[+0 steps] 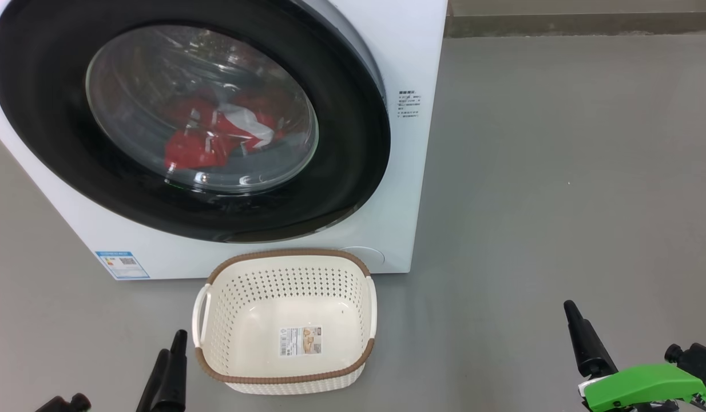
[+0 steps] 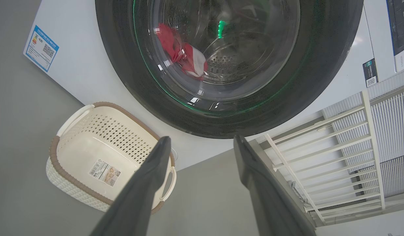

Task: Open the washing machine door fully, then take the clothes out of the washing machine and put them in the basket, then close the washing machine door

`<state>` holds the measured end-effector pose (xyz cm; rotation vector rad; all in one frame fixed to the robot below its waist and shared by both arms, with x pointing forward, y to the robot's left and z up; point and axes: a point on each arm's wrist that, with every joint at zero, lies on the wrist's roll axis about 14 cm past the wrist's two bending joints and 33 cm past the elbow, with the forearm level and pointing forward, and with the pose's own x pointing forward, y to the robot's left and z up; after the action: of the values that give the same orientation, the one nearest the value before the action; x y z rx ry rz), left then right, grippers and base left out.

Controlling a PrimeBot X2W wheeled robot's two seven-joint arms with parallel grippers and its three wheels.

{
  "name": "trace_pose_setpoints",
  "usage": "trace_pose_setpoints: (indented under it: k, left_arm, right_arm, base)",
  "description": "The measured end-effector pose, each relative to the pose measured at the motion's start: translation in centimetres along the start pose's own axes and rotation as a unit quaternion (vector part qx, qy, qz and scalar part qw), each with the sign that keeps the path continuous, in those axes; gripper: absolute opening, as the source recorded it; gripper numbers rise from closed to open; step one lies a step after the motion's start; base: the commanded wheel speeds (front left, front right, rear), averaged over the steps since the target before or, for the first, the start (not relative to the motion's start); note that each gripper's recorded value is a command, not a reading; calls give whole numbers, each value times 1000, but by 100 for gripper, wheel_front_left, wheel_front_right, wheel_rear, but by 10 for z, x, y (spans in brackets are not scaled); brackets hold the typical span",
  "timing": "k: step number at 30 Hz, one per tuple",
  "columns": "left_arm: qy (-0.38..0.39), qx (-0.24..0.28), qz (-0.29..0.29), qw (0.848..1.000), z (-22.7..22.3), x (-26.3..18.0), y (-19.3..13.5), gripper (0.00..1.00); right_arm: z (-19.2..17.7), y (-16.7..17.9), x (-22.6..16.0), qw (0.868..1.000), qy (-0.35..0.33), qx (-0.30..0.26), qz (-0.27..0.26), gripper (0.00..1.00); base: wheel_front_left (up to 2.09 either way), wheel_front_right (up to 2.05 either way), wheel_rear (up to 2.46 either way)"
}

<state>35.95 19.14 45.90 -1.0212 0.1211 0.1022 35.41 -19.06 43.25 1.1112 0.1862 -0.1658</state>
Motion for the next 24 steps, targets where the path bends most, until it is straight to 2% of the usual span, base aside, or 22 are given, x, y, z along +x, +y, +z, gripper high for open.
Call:
trace_pose_setpoints:
  k: [24]
  left_arm:
    - [-10,149,-12,989,-1,-3,-4,100]
  right_arm:
    - [-10,1,0,993,4,-122,8,100]
  base:
    - [0,0,0]
